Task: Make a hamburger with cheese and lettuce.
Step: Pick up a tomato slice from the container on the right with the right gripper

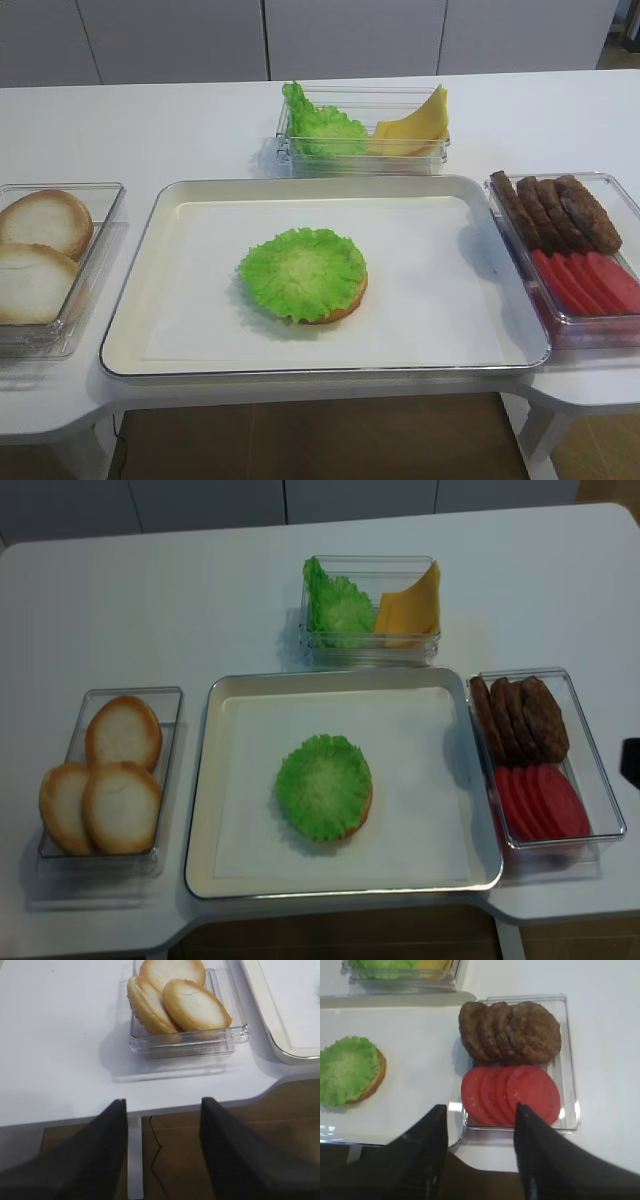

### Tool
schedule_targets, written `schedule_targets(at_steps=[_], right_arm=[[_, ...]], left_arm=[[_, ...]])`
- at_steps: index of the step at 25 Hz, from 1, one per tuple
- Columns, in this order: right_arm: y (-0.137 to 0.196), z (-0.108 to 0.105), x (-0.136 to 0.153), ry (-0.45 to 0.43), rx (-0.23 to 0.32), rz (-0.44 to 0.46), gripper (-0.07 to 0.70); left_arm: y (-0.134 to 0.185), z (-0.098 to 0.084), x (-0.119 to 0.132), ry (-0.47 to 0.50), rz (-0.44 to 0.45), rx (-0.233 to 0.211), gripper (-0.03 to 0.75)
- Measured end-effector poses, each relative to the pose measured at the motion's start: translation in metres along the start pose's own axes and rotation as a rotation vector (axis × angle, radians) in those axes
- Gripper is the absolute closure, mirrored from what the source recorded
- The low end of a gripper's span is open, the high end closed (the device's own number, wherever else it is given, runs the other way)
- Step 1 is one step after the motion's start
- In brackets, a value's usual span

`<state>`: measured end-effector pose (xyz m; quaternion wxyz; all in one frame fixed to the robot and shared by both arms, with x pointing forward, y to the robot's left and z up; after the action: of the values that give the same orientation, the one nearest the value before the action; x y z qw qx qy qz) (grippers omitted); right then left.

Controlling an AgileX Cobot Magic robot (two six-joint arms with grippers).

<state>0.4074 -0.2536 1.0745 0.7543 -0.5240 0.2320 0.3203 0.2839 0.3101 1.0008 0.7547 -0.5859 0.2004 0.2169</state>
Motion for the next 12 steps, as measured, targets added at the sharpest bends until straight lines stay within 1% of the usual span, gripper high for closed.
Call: schedule_targets(at_steps=[4, 8, 12], right_arm=[[-0.007, 0.001, 0.02, 0.016, 0.012, 0.081, 0.288], [-0.014, 0.006, 0.034, 0.006, 0.037, 0.136, 0.29], [-0.018, 0.007, 0.049, 0.02, 0.049, 0.219, 0.291]], left_arm=[[0.0, 0.0, 0.0, 0.0, 0.0, 0.0, 0.363], [0.0, 0.0, 0.0, 0.0, 0.0, 0.0, 0.363], [0.0, 0.0, 0.0, 0.0, 0.0, 0.0, 0.363]])
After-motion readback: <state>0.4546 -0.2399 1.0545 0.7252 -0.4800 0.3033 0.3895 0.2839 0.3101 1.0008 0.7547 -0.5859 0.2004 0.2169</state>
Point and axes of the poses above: a point on each arm's last joint axis where the gripper is mounted, x pointing out along that axis toward the gripper, z along the wrist's bending axis when the last joint is at zero, y = z × x, the point moved 7 cm from there along x, pointing out along that axis toward the gripper, and after that the axes turned 13 degrees about x, right-handed, at the moved point
